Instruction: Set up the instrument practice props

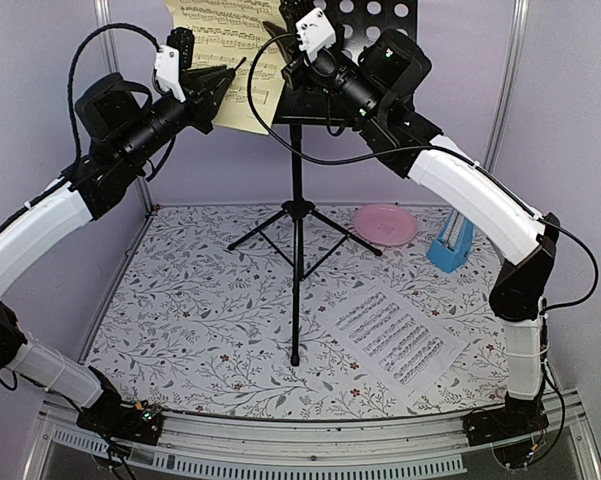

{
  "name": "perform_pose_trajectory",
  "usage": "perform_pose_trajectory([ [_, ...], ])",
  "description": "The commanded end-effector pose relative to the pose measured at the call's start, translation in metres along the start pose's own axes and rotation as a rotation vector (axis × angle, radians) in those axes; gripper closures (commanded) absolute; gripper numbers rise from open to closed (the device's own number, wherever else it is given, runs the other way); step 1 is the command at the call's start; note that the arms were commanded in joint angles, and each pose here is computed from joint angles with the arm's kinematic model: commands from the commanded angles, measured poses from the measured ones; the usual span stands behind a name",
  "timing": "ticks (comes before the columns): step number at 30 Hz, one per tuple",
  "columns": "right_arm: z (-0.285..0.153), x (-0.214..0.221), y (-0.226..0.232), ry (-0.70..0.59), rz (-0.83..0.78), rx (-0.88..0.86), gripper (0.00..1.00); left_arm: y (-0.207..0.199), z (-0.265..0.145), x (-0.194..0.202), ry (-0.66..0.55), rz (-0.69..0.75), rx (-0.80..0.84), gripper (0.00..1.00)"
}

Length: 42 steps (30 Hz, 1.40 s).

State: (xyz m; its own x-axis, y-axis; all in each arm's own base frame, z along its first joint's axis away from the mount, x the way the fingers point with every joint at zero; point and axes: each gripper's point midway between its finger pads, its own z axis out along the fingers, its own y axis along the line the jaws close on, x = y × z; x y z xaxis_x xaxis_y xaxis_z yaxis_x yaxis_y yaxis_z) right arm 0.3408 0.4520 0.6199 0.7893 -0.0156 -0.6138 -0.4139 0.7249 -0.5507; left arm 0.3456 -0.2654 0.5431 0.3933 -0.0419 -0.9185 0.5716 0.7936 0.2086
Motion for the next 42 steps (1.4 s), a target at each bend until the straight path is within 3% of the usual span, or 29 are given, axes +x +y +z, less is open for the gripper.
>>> perform_pose_trajectory([
  [1,0.001,-0.013,-0.004,-0.041,0.000,0.023,0.70,-0.003,-0.006,-0.022,-0.064,-0.011,0.007,0.69],
  [5,0.000,-0.016,-0.006,-0.045,0.001,0.027,0.56,-0.003,-0.011,-0.023,-0.062,-0.020,0.007,0.59],
  [11,-0.003,-0.022,-0.012,-0.045,0.006,0.036,0.48,-0.005,-0.021,-0.032,-0.060,-0.030,0.010,0.51],
  [17,-0.007,-0.034,-0.025,-0.055,0.035,0.065,0.39,0.017,-0.034,-0.052,-0.045,-0.043,-0.094,0.45],
  [32,-0.018,-0.042,-0.035,-0.026,0.117,0.083,0.30,0.072,0.028,-0.101,-0.061,0.048,-0.266,0.36],
  [42,-0.026,-0.045,-0.038,-0.004,0.152,0.083,0.27,0.093,0.037,-0.078,0.005,0.003,-0.317,0.33],
])
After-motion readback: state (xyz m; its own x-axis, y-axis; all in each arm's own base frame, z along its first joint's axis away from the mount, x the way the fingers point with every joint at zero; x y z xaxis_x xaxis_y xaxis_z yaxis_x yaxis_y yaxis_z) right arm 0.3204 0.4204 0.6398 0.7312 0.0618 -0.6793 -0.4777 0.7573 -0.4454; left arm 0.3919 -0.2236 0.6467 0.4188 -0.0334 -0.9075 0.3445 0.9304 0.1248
